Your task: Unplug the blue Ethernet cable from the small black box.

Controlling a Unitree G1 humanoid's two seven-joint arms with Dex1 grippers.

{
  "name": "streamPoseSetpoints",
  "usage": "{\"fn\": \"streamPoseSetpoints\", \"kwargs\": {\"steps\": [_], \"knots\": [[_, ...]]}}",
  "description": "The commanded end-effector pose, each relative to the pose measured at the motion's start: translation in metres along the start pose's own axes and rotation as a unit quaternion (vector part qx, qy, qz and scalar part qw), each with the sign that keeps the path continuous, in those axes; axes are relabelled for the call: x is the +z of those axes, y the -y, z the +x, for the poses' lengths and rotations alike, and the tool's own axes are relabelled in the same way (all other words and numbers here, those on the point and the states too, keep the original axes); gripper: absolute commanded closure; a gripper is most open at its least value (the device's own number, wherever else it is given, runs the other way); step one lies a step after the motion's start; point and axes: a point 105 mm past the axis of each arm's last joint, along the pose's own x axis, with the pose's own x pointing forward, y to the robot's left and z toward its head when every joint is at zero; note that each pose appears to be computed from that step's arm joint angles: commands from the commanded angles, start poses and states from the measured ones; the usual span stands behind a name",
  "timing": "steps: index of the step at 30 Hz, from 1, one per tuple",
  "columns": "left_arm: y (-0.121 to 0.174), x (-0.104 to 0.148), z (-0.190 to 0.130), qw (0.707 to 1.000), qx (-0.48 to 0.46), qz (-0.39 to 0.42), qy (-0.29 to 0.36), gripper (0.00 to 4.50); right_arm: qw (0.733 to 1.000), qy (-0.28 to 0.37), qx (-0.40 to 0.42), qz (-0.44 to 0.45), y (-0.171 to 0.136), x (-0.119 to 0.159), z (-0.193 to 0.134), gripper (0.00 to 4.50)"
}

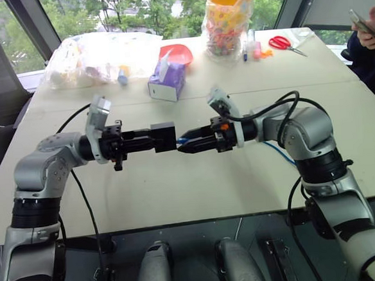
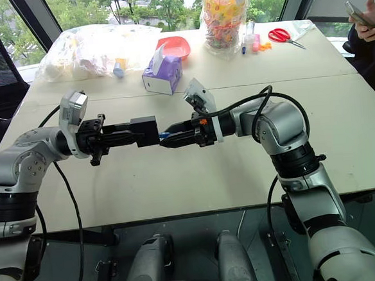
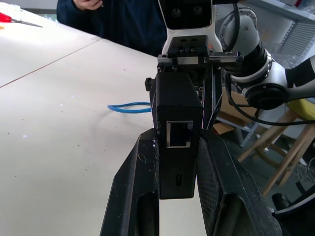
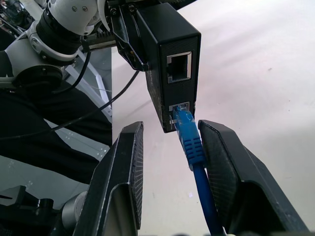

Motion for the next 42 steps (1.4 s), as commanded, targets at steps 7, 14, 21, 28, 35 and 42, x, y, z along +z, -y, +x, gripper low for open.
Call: {"fn": "streamPoseSetpoints", "kwargs": {"steps": [7,14,21,28,35,42], "knots": [[0.005,0.012,-0.005,0.999,-0.006,0.031,-0.002,4.05,1.0,0.006,0.005,-0.03,-0.005,0.013,-0.003,3.54],[0.005,0.012,-0.005,1.0,-0.007,0.03,0.0,4.05,1.0,0.003,0.008,-0.027,-0.007,0.011,-0.001,4.42],[0.006,0.01,-0.007,1.0,-0.007,0.028,-0.003,4.05,0.999,0.001,0.005,-0.053,-0.007,0.01,0.0,4.42],[0.004,0.01,-0.017,0.999,0.009,0.033,-0.012,4.05,0.999,-0.002,-0.012,-0.051,0.001,0.007,-0.008,4.42],[-0.001,0.014,-0.035,0.998,0.038,0.038,-0.019,4.05,0.997,0.023,-0.069,-0.004,0.027,0.003,-0.042,4.42],[-0.004,0.007,-0.034,0.998,0.051,0.035,-0.019,4.05,0.986,0.03,-0.165,-0.015,0.059,-0.001,-0.06,4.42]]}}
